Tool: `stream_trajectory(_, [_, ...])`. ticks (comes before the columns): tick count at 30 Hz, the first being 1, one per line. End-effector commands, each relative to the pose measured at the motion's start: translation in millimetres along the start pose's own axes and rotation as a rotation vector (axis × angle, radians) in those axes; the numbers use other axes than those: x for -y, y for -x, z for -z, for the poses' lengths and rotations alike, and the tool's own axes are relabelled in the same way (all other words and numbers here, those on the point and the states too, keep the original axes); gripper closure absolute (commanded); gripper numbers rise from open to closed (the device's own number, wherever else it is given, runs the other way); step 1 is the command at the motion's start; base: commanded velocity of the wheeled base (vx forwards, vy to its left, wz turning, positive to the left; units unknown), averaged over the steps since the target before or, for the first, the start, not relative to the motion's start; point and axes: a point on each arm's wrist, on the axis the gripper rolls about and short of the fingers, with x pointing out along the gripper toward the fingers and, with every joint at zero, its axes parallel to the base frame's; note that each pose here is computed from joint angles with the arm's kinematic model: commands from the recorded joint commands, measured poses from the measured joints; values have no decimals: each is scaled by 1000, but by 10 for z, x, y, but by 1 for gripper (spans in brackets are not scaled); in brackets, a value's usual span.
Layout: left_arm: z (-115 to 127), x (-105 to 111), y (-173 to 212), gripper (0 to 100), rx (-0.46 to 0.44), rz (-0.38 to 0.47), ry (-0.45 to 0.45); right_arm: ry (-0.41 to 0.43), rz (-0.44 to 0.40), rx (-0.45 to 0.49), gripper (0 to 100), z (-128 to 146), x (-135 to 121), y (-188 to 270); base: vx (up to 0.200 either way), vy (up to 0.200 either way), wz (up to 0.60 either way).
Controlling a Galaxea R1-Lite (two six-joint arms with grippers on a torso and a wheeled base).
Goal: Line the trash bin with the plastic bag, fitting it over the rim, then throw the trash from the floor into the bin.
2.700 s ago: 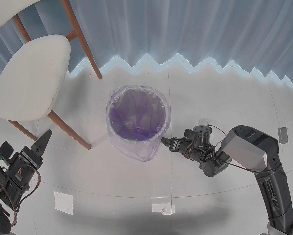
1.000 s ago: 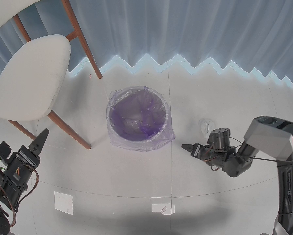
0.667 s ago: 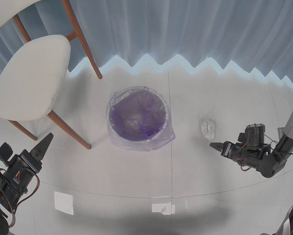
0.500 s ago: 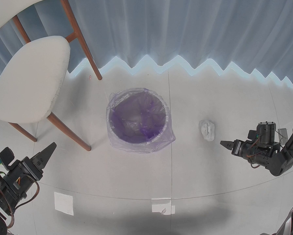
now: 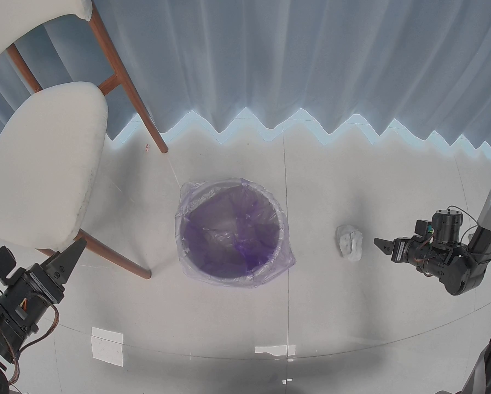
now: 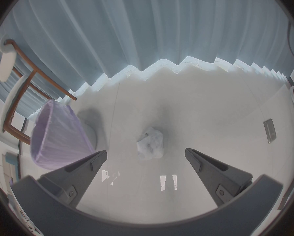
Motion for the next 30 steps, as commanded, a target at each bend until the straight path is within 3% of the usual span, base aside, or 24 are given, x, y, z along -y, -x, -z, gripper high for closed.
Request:
stream_trajectory(1, [15, -44, 40, 0, 3, -28, -21, 22, 6, -33, 0, 206, 118, -416, 0, 0, 0])
stream_trajectory(6, [5, -42, 49, 0, 11, -27, -23, 32, 5, -5, 0, 213, 154, -744, 0, 0, 0])
stream_trajectory(17, [1, -68, 50, 0, 13, -48, -23, 40, 2, -44, 0, 314, 155, -1415, 0, 0, 0])
stream_trajectory(30, [7, -75, 41, 0, 8, -55, -21, 48, 8, -88, 0, 346, 92, -1717, 0, 0, 0])
